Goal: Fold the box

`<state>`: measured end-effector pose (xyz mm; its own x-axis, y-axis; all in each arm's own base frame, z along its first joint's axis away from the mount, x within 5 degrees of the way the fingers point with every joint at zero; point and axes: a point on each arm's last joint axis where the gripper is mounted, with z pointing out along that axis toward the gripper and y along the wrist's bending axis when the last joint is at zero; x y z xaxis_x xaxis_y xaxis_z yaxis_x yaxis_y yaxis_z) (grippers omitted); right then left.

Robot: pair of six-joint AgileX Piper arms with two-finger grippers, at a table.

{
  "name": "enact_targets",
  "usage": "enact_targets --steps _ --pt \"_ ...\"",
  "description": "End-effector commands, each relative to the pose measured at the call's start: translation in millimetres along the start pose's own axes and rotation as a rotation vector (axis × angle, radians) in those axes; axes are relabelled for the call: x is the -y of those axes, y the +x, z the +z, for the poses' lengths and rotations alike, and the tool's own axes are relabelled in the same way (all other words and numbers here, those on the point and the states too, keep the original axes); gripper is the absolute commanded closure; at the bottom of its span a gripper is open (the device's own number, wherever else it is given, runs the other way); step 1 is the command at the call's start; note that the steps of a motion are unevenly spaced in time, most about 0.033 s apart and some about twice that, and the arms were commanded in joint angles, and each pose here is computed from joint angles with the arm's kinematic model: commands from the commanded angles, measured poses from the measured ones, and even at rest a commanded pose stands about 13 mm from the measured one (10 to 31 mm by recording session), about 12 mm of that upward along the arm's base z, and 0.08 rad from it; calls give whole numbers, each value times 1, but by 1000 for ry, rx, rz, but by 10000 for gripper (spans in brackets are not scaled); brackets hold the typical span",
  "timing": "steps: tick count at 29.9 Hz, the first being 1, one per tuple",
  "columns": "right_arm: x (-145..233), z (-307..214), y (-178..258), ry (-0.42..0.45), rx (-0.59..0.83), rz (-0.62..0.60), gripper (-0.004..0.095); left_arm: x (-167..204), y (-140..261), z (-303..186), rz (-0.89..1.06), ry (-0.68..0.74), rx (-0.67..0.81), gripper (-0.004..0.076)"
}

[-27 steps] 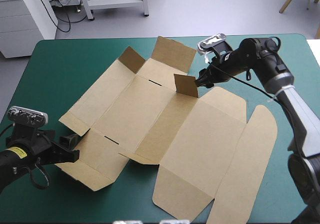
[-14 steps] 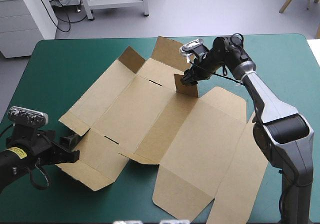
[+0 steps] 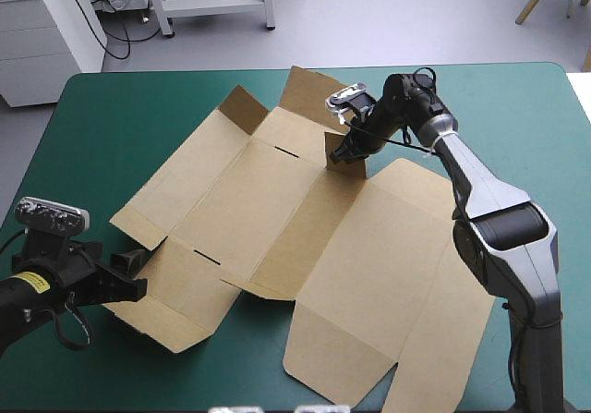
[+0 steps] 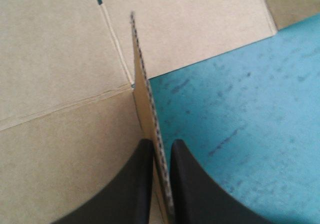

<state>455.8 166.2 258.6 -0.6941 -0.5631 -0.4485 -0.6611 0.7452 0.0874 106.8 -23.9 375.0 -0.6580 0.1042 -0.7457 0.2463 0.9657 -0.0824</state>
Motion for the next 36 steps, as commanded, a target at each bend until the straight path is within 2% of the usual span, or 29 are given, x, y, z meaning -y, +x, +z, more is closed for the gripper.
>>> enact_targets --steps 1,3,9,12,17,22,26,29,33,36 --pt "-6 -41 -16 52 141 -79 919 2 -11 -6 -8 10 72 268" --pt "-7 -42 -17 41 154 -126 922 2 -10 -6 -6 7 68 268" --pt "-10 -42 -20 44 184 -492 922 -2 -9 -6 15 -29 58 268" --pt "-12 -43 -23 49 219 -631 922 -3 -9 -6 24 -45 55 268" --pt "-19 -45 -30 32 326 -868 922 -5 -9 -6 38 -69 51 268" --pt "-45 -47 -39 -48 475 -1063 922 -7 -9 -6 51 -92 47 268" --pt "-72 -43 -43 -115 499 -1128 922 -9 -8 -6 62 -115 41 268" --pt "-81 -40 -45 -107 495 -1151 922 -11 -8 -7 72 -139 37 268" --pt "-81 -40 -48 -81 509 -1119 922 -14 -8 -7 72 -163 34 268" --pt "-80 -40 -49 -87 504 -1038 921 -14 -8 -7 67 -163 34 268"
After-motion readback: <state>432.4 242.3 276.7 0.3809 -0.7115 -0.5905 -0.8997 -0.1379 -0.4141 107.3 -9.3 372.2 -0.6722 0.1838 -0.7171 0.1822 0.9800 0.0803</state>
